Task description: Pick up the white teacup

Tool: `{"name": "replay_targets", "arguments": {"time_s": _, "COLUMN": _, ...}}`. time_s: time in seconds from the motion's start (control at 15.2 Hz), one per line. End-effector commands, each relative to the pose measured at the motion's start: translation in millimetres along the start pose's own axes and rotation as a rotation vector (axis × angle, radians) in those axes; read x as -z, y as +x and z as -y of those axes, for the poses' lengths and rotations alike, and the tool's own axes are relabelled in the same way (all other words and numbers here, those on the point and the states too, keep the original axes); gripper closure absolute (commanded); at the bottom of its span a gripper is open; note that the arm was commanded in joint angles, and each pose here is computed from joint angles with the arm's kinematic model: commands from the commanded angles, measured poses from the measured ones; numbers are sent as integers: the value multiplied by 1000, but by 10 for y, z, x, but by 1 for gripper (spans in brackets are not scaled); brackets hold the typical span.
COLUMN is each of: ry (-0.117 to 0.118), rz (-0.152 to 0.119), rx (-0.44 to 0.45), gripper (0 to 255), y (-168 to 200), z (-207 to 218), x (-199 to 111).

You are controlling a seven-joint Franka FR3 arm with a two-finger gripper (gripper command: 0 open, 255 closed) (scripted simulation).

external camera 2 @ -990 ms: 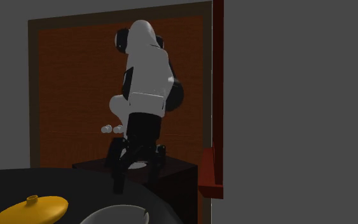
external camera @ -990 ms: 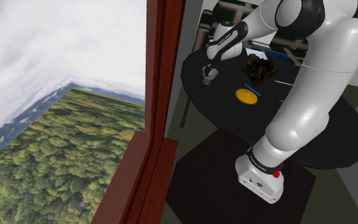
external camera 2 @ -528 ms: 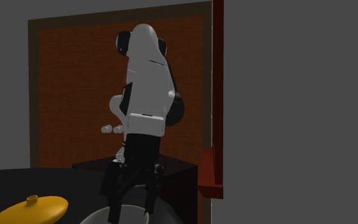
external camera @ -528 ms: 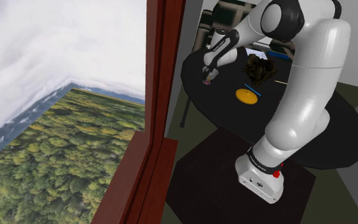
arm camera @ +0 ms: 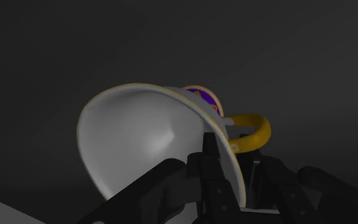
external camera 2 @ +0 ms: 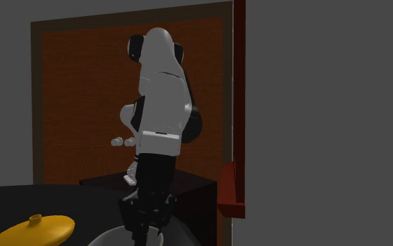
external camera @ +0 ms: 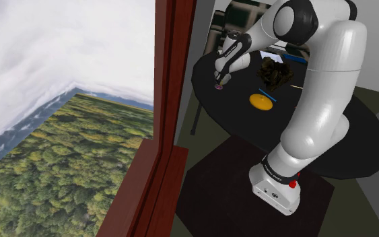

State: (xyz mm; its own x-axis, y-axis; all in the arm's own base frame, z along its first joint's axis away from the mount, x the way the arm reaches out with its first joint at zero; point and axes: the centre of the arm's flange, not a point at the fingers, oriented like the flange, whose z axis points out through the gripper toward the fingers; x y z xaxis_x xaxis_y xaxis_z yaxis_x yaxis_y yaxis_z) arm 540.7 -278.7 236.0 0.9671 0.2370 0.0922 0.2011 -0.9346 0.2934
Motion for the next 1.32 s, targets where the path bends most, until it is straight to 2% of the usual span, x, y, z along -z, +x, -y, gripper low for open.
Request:
{"name": "replay_targets", "arguments": {"time_s": 0.0, "ry": 1, "rz": 1, "rx": 1, "gripper": 255, "y": -1, "z": 8, "x": -6}}
{"name": "replay_targets", "arguments": {"time_s": 0.33, "ry": 1, "rz": 1, "rx": 1, "gripper": 255, "y": 0, "z": 6, "x": -7}}
{"name": "replay_targets", "arguments": {"time_s": 1.25, "ry": 1, "rz": 1, "rx": 1, "gripper": 255, "y": 68, "z": -211, "x": 696}}
